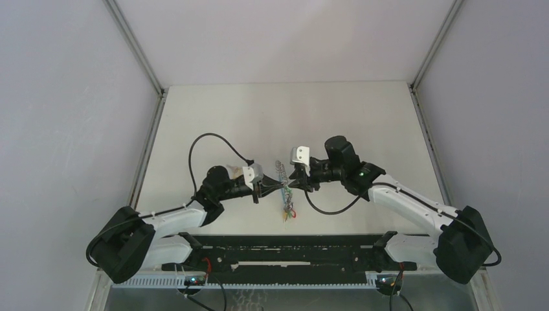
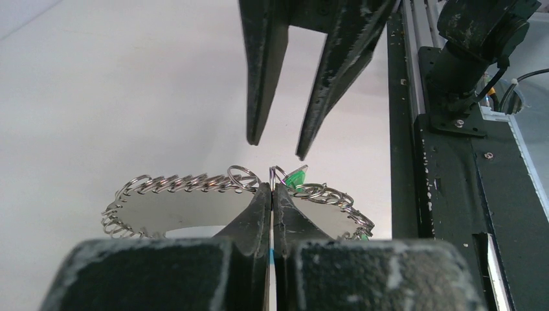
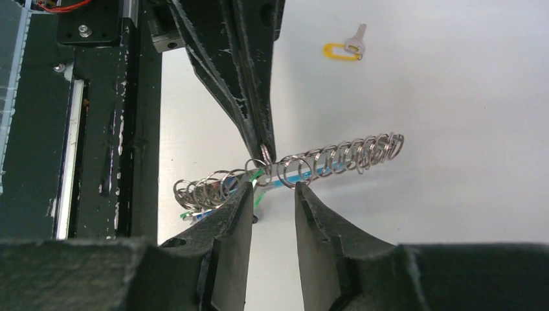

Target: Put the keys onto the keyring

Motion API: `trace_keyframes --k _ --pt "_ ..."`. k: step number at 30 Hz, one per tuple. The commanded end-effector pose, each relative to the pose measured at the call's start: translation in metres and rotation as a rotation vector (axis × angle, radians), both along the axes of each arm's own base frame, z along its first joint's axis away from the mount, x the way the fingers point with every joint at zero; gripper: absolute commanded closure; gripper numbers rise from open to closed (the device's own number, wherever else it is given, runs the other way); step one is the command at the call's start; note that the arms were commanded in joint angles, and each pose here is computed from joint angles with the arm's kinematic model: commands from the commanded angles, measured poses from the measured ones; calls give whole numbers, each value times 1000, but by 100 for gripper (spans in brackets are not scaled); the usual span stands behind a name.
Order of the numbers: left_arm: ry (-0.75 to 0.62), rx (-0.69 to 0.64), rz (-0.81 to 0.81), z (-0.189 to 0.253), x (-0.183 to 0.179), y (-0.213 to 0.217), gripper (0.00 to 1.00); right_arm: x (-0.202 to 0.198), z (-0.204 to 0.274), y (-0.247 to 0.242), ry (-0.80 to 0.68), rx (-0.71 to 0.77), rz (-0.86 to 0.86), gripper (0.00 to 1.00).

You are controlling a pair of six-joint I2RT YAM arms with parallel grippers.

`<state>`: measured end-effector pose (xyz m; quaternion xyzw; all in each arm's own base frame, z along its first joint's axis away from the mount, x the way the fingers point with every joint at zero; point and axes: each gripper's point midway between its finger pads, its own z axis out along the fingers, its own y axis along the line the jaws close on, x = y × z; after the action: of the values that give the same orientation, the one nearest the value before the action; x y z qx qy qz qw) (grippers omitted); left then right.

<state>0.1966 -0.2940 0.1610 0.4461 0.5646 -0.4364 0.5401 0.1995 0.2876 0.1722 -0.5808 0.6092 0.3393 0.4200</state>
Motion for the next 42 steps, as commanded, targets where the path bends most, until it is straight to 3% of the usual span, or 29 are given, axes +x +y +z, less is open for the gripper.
trace_keyframes --k 1,12,29,42 --pt "-87 -86 5 27 -2 2 100 6 13 11 11 89 31 71" --pt "-72 -92 44 25 5 3 100 -1 2 10 87 102 13 70" --pt "-77 -113 71 29 8 5 100 10 17 13 78 175 -68 71" --pt "-59 -117 115 28 15 7 100 3 -7 14 147 108 -83 71"
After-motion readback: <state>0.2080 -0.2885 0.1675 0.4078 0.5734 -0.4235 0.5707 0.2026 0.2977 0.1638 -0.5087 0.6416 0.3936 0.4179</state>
